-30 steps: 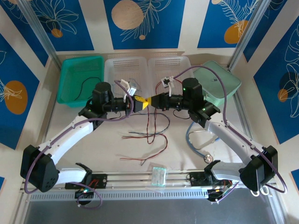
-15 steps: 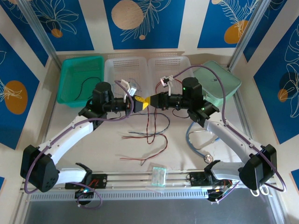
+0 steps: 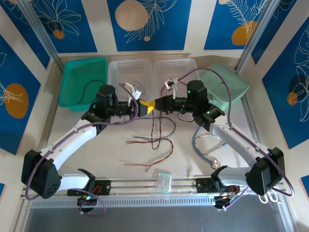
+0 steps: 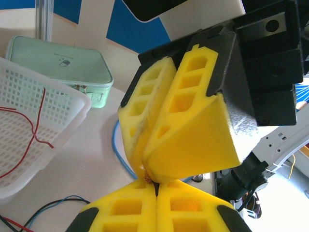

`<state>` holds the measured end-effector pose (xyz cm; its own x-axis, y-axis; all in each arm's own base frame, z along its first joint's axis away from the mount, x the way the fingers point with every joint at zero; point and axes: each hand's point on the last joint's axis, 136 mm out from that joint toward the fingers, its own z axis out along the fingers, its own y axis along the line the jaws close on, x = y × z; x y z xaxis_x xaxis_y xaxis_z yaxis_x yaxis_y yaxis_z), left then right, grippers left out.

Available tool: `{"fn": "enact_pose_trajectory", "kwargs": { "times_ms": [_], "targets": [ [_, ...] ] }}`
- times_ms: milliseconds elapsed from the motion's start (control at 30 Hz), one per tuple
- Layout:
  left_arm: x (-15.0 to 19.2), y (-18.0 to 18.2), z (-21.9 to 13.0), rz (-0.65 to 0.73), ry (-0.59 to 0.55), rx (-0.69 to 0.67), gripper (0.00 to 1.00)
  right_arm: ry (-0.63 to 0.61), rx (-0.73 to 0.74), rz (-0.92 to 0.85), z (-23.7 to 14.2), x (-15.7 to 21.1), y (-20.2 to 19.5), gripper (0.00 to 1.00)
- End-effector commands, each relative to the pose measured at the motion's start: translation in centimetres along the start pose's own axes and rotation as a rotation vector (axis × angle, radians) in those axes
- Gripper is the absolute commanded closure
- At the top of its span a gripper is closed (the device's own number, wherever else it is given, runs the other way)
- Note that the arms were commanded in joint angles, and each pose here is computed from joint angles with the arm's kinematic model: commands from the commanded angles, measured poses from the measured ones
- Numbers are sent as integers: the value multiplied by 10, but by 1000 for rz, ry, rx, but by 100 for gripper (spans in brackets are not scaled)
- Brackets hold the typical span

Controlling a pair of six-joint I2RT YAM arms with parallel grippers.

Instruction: Untangle the cables

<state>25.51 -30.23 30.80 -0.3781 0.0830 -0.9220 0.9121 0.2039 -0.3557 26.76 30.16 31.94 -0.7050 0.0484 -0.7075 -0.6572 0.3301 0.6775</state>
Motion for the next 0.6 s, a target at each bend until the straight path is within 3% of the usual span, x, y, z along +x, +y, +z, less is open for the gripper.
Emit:
{"fn": "enact_pose_trajectory", "kwargs": {
  "times_ms": [0, 233, 367, 567],
  "targets": [
    [-15, -13, 0, 48, -24, 42, 100, -6, 23, 0, -1, 4, -9, 91],
    [-15, -11, 1, 43, -26, 38, 100, -17, 19, 0, -6, 3, -8, 87],
    [-16, -11, 1, 40, -29, 38, 100, -15, 22, 5, -6, 5, -10, 77],
    [-15, -11, 1, 38, -27, 37, 100, -32, 26, 2, -11, 6, -9, 77]
  ]
}}
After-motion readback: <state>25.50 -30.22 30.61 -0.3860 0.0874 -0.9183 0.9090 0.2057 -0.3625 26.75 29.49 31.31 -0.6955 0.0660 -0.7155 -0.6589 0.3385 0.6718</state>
